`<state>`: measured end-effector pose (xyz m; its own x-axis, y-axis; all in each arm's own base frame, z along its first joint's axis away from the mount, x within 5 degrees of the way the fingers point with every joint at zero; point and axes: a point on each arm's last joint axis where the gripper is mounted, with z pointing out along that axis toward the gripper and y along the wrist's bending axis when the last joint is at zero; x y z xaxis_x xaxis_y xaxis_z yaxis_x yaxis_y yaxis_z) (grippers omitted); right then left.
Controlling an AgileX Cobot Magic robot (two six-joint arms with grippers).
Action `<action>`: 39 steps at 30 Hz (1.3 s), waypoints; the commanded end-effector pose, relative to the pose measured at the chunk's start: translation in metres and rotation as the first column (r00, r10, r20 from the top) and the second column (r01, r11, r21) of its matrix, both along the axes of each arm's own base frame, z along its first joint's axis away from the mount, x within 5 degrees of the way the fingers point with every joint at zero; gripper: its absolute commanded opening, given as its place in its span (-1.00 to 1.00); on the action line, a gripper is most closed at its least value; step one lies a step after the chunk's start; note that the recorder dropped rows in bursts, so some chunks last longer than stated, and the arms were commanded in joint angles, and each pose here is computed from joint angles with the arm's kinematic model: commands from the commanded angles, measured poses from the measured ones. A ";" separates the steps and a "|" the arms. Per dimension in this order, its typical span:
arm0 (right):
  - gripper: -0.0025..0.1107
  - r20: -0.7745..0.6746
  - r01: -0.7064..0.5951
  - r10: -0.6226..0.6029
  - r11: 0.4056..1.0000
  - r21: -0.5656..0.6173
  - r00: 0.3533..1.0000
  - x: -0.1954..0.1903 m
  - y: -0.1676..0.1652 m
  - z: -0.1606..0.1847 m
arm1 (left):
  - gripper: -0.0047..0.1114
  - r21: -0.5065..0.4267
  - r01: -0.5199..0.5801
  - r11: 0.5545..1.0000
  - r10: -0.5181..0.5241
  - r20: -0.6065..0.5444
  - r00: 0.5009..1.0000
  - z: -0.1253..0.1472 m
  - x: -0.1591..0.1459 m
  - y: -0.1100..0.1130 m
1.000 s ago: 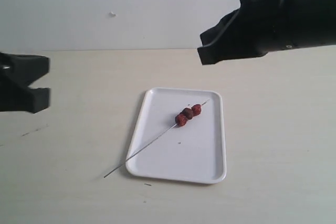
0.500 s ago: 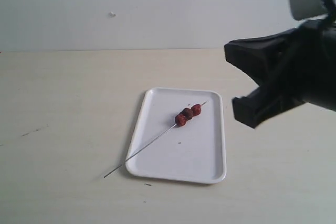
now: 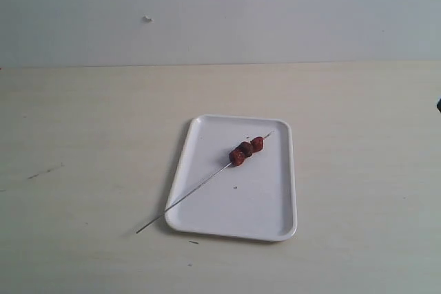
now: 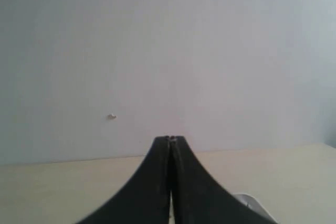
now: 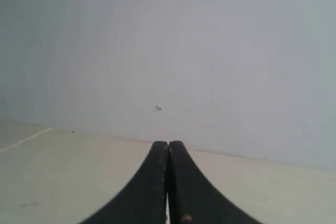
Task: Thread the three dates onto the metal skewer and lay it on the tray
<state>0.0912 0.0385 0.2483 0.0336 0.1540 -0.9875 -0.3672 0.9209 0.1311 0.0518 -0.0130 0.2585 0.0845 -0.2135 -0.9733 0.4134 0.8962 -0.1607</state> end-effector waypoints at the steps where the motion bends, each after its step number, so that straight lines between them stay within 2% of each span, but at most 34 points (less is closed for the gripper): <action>1: -0.96 -0.091 0.058 -0.043 0.984 0.169 0.995 -0.004 -0.011 -0.011 | -0.92 -0.001 0.003 1.000 -0.003 -0.004 1.000 -0.002 0.000 0.000; 9: -0.96 -0.108 0.068 -0.048 0.979 0.191 0.993 -0.004 -0.012 -0.012 | -0.92 -0.001 0.003 1.000 -0.003 -0.004 1.000 -0.002 0.000 0.000; 13: -0.96 -0.075 0.076 -0.068 0.991 0.114 0.995 -0.004 -0.013 -0.011 | -0.92 0.001 0.002 1.000 -0.002 -0.003 1.000 -0.002 0.000 0.000; 17: -0.96 -0.057 0.042 -0.045 0.998 -0.057 0.997 -0.006 -0.010 -0.015 | -0.92 0.001 0.002 1.000 -0.002 -0.003 1.000 -0.002 0.000 0.000; 20: -0.96 -0.080 0.098 -0.106 0.990 -0.100 0.991 -0.010 -0.017 -0.019 | -0.92 0.001 0.002 1.000 -0.002 -0.003 1.000 -0.002 0.000 0.000; 23: -0.96 -0.072 0.246 -0.252 0.966 -0.083 0.965 -0.017 -0.031 -0.019 | -0.92 0.001 0.002 1.000 -0.002 -0.003 1.000 -0.002 0.000 0.000; 28: -0.96 -0.031 0.383 -0.385 0.922 -0.066 0.922 -0.026 -0.040 -0.016 | -0.92 0.001 0.002 1.000 -0.002 -0.003 1.000 -0.002 0.000 0.000; 36: -0.96 -0.031 0.391 -0.394 0.917 -0.084 0.918 -0.027 -0.040 -0.018 | -0.92 0.001 0.002 1.000 -0.002 -0.003 1.000 -0.002 0.000 0.000; 39: -0.96 -0.027 0.377 -0.385 0.915 -0.142 0.923 -0.027 -0.039 -0.019 | -0.92 0.001 0.002 1.000 -0.002 -0.003 1.000 -0.002 0.000 0.000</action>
<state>0.0649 -0.0013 0.2326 0.0330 0.0639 -0.9974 0.0294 0.9975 0.0649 0.0518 -0.0130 0.2584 0.0851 -0.2119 -0.9736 0.4133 0.8966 -0.1590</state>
